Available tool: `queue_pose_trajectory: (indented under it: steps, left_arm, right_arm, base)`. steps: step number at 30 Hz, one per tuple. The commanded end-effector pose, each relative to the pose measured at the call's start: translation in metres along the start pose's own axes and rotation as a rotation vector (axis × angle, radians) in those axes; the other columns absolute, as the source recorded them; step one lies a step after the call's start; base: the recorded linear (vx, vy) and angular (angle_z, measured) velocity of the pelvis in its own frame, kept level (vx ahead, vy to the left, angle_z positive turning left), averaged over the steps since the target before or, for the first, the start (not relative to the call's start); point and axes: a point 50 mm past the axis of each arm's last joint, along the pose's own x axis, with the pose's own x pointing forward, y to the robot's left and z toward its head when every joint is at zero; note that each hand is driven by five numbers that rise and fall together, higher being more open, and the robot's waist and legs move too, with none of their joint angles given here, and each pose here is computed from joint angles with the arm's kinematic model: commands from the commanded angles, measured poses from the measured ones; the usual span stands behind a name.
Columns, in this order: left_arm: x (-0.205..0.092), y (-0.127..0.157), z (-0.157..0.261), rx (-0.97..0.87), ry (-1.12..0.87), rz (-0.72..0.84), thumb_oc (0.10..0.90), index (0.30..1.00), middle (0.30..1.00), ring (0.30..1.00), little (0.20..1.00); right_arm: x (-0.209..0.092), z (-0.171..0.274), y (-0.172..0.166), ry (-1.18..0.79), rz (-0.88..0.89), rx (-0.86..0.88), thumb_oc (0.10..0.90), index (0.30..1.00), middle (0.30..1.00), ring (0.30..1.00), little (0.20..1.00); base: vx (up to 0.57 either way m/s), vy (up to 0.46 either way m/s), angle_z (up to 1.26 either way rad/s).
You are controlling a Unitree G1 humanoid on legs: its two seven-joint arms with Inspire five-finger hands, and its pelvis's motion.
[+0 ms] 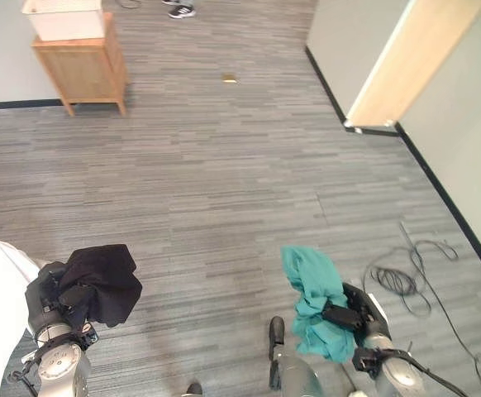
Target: Pick up bed clothes into laundry basket.
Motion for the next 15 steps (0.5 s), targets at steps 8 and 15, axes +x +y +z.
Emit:
queue_pose_trajectory:
  steps: [8, 15]
  left_arm:
    - [0.009, 0.0, 0.049, -0.134, -0.24, -0.026, 0.4, 0.3, 0.3, 0.3, 0.3]
    - [0.005, -0.002, 0.037, -0.099, -0.204, -0.049, 0.4, 0.3, 0.3, 0.3, 0.3]
  right_arm:
    - [0.026, 0.104, -0.026, -0.418, -0.092, 0.024, 0.4, 0.3, 0.3, 0.3, 0.3]
    - [0.034, 0.103, -0.008, -0.405, -0.008, -0.009, 0.4, 0.3, 0.3, 0.3, 0.3]
  base:
    - [0.45, -0.286, 0.01]
    - [0.42, 0.053, -0.42]
